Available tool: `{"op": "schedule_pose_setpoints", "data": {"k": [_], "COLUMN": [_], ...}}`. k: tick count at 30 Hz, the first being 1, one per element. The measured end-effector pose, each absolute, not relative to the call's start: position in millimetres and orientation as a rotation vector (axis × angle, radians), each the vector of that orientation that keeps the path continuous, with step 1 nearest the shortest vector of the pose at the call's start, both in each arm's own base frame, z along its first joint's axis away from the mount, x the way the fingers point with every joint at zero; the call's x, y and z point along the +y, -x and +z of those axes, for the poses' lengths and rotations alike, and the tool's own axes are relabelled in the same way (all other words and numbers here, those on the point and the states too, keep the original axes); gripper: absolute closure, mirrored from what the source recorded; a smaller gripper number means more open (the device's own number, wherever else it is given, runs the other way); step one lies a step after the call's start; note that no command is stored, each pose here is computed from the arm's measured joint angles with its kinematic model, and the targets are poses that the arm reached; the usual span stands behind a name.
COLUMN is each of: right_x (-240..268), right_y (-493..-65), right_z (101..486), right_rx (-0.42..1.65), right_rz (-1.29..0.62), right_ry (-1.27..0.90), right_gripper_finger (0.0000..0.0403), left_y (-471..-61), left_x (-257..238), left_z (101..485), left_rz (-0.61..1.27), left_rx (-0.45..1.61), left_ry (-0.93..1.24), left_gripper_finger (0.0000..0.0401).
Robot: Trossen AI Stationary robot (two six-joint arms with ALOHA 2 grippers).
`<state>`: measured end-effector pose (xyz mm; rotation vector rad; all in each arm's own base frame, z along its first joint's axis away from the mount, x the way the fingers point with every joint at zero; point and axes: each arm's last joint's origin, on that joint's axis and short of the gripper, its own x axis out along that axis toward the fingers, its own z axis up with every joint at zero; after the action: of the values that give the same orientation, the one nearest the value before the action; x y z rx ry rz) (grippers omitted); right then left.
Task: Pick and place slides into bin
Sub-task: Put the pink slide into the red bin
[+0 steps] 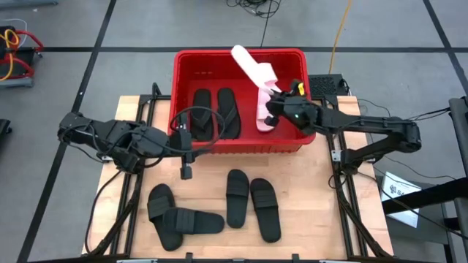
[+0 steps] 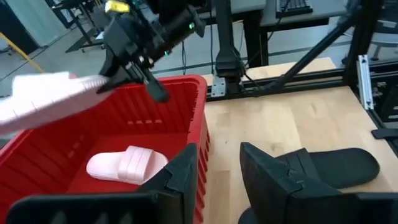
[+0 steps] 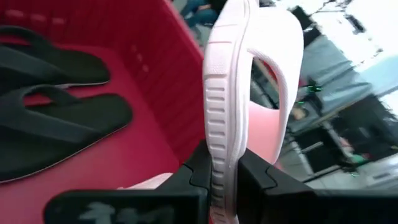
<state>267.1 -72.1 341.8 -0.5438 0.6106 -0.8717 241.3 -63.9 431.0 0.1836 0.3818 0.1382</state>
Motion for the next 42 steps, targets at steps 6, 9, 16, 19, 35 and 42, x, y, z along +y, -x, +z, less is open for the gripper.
{"op": "schedule_pose_setpoints", "data": {"k": [6, 9, 16, 19, 35, 42], "right_x": [-89.8, -100.1, -111.3, -112.8, -116.8, -126.6], "right_y": [-281.2, -282.5, -273.3, -270.4, -260.3, -280.1], "right_z": [313.5, 301.0, 304.2, 315.7, 377.6, 339.4], "right_rx": [0.661, 0.715, 0.659, 0.646, 0.607, 0.706], "right_rz": [-0.744, -0.768, -0.612, -0.563, -0.656, -0.721], "right_ry": [0.355, 0.289, -0.019, -0.123, -0.052, -0.083], "right_gripper_finger": [0.0380, 0.0380, 0.0380, 0.0380, 0.0381, 0.0382], "left_y": [-243.5, -244.4, -246.3, -246.9, -248.4, -248.4], "left_x": [-55.4, -51.2, -41.8, -38.1, -27.5, -27.5], "left_z": [431.2, 431.2, 431.3, 431.3, 431.3, 431.3], "left_rz": [0.173, 0.191, 0.225, 0.239, 0.273, 0.261], "left_rx": [0.383, 0.384, 0.387, 0.388, 0.394, 0.402], "left_ry": [-0.176, -0.170, -0.162, -0.158, -0.163, -0.222], "left_gripper_finger": [0.0283, 0.0283, 0.0283, 0.0283, 0.0283, 0.0283]}}
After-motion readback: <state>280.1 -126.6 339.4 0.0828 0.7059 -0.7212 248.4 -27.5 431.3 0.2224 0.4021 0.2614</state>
